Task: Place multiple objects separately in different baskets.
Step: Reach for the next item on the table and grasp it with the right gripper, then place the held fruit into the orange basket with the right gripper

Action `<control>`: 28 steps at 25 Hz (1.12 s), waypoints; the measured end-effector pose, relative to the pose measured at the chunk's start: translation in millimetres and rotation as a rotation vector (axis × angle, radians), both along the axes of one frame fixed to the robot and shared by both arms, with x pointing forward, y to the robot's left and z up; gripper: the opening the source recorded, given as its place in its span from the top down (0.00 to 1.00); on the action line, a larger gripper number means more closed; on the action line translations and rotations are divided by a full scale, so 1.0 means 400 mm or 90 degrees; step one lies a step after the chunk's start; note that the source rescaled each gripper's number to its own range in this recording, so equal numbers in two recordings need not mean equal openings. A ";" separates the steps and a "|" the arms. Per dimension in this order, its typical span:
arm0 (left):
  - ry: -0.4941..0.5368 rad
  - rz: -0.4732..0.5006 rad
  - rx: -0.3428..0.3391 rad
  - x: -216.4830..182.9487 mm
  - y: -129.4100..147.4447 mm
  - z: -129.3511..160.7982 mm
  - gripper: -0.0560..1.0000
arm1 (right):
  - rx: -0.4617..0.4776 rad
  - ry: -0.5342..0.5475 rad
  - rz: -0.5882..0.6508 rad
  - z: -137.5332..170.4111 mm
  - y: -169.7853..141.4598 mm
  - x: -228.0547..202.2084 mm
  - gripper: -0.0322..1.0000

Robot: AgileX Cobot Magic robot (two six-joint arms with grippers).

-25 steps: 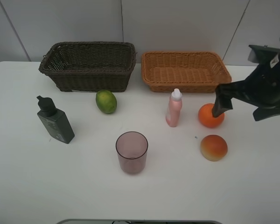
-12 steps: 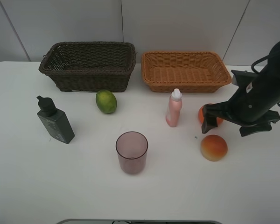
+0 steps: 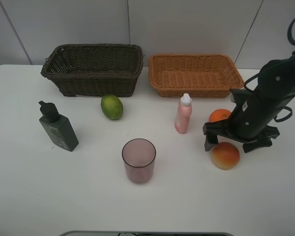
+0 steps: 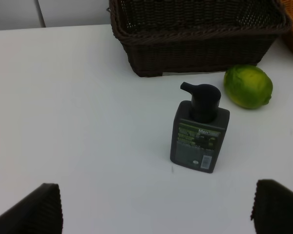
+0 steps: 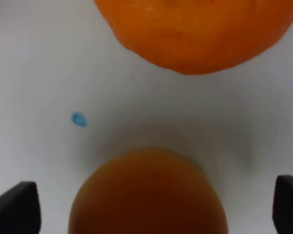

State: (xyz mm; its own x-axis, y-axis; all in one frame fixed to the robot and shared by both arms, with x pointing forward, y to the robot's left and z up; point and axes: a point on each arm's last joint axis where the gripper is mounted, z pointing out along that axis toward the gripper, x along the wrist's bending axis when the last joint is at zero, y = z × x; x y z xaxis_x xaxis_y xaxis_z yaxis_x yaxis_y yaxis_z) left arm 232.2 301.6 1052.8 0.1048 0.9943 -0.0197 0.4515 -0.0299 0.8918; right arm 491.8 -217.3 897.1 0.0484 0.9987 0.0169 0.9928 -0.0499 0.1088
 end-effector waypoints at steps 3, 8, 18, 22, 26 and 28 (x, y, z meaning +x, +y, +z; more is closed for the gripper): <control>0.000 0.000 0.000 0.000 0.000 0.000 0.00 | -0.002 0.009 -0.008 -0.012 0.002 0.000 0.00; 0.000 0.000 0.000 0.000 0.000 0.000 0.00 | -0.004 0.015 -0.005 -0.021 0.014 -0.003 0.00; 0.000 0.000 0.000 0.000 0.000 0.000 0.00 | -0.010 0.033 -0.012 -0.045 0.015 -0.003 0.07; 0.000 0.000 0.000 0.000 0.000 0.000 0.00 | -0.010 0.035 -0.012 -0.047 0.015 -0.003 0.41; 0.000 0.000 0.000 0.000 0.000 0.000 0.00 | -0.010 0.036 -0.013 -0.048 0.015 -0.004 0.42; 0.000 0.000 0.000 0.000 0.000 0.000 0.00 | -0.009 0.036 -0.014 -0.048 0.015 -0.004 0.42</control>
State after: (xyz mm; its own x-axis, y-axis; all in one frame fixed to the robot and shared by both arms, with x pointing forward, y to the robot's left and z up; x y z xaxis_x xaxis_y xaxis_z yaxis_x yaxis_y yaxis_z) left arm 232.2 301.6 1052.8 0.1048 0.9943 -0.0197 0.4515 -0.0299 0.8918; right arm 490.4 -211.1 878.1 0.0706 0.9975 -0.0011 0.9961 -0.0704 0.0537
